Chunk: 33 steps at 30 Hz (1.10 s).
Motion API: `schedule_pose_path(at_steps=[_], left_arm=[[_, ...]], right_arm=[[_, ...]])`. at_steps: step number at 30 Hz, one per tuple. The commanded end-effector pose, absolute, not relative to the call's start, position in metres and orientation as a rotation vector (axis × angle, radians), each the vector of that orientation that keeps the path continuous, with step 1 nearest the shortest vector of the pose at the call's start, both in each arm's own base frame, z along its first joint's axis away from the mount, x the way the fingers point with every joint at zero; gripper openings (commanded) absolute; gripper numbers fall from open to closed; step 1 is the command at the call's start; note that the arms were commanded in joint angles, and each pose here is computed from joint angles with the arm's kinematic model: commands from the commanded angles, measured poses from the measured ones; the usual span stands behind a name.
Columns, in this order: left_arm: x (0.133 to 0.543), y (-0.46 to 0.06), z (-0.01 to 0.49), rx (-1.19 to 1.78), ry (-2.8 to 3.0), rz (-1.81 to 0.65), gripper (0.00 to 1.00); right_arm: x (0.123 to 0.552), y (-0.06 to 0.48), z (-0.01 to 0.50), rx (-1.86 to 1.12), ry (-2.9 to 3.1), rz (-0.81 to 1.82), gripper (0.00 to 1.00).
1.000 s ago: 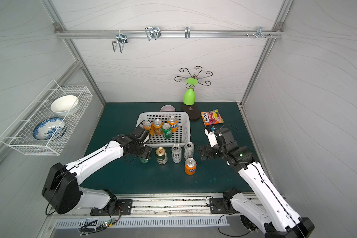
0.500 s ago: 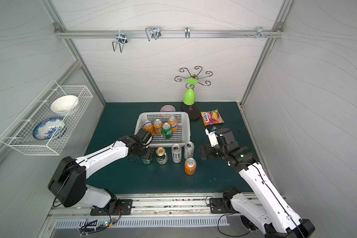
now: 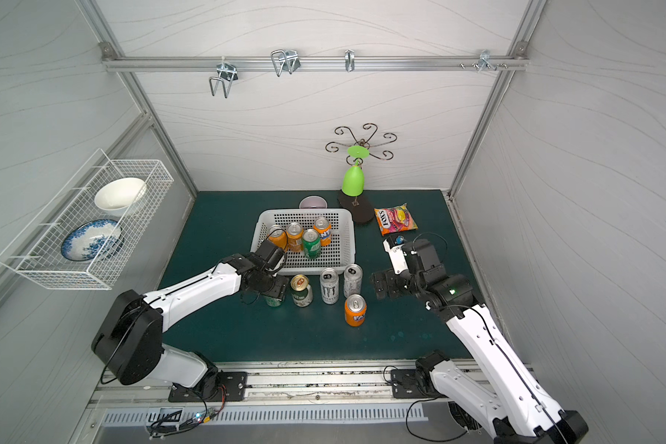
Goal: Take out the drinks from the basket
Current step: Place the drink at the center of the board.
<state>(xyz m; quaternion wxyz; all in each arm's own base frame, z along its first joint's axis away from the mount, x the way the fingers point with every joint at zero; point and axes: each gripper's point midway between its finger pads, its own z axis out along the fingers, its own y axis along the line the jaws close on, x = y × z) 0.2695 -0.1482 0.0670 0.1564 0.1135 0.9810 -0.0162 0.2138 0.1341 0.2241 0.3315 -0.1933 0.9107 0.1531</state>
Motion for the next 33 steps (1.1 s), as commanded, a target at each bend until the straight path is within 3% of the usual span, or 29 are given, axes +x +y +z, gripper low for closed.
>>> schedule_pose_path(at_steps=[1, 15, 26, 33], left_arm=[[0.282, -0.154, 0.076, 0.310, 2.752, -0.054, 0.77], [0.276, -0.148, 0.115, 0.317, 2.707, -0.057, 0.88], [0.262, -0.131, 0.202, 0.284, 2.510, -0.121, 0.98], [0.261, -0.097, 0.252, 0.187, 2.301, -0.016, 0.98]], right_arm=[[0.212, 0.131, 0.228, -0.506, 2.375, 0.396, 0.99], [0.213, 0.132, 0.240, -0.509, 2.360, 0.399, 0.99], [0.221, 0.142, 0.254, -0.536, 2.341, 0.432, 0.99], [0.235, 0.159, 0.264, -0.561, 2.323, 0.498, 0.99]])
